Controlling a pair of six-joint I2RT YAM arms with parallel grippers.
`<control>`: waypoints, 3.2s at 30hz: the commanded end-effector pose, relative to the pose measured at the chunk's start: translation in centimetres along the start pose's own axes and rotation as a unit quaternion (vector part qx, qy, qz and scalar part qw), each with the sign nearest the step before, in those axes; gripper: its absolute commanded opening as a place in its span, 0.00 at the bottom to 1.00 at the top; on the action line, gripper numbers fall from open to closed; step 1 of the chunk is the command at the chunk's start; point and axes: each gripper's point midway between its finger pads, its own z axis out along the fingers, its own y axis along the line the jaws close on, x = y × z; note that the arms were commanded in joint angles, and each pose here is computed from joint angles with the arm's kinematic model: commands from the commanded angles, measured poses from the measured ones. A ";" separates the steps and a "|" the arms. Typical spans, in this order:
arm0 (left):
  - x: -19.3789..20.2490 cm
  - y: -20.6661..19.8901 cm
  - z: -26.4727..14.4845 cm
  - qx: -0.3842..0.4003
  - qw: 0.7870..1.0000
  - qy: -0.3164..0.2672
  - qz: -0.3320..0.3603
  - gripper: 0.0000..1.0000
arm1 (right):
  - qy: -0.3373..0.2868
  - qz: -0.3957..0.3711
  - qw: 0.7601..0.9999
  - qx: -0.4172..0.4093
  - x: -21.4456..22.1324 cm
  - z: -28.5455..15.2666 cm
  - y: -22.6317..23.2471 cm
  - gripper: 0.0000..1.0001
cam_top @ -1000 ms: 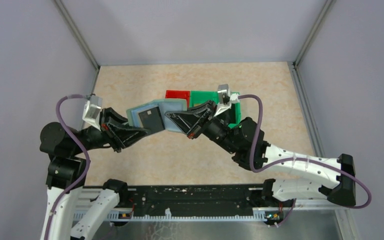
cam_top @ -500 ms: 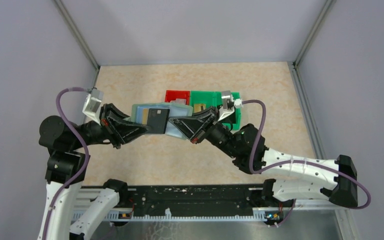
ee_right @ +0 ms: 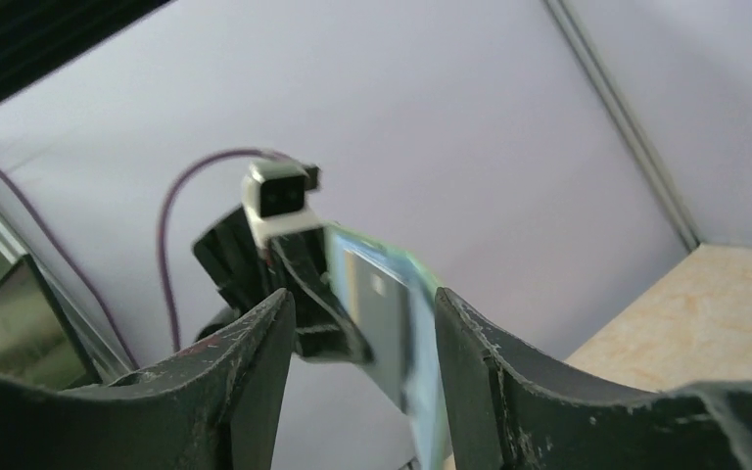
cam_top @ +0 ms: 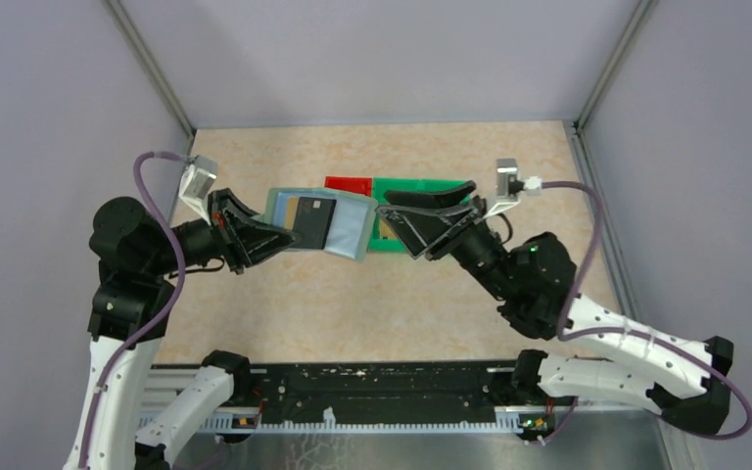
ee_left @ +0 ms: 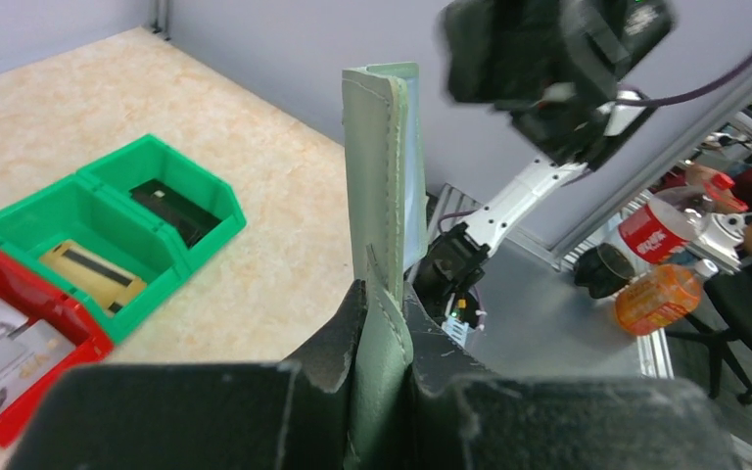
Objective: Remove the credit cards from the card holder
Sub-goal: Remove the credit card from the card holder.
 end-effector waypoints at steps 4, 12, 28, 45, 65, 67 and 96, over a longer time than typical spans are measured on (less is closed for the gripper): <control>1.7 3.7 0.2 -0.071 0.997 0.038 -0.014 0.00 | -0.015 -0.043 0.998 -0.037 -6.1 0.5 5.0 0.53; 1.6 1.7 0.3 -0.017 0.998 0.064 -0.013 0.00 | 0.172 0.028 0.979 -0.101 4.4 3.2 5.4 0.53; -0.3 -3.1 -0.1 0.089 0.993 0.071 -0.009 0.00 | 0.198 0.039 0.976 -0.087 5.8 -0.1 3.2 0.49; -0.1 -4.2 -0.4 0.122 0.989 0.080 -0.029 0.00 | 0.191 0.049 0.967 -0.162 4.7 1.0 5.3 0.39; 1.0 -3.0 -0.3 0.102 0.990 0.090 -0.028 0.00 | 0.179 0.052 0.963 -0.192 3.3 2.1 6.5 0.11; 1.0 -3.0 -0.3 0.100 0.990 0.091 -0.029 0.00 | 0.182 0.056 0.963 -0.193 3.5 2.1 6.5 0.06; 0.8 -3.3 -0.2 0.110 0.990 0.085 -0.038 0.13 | 0.163 0.075 0.966 -0.185 4.3 -0.1 3.6 0.00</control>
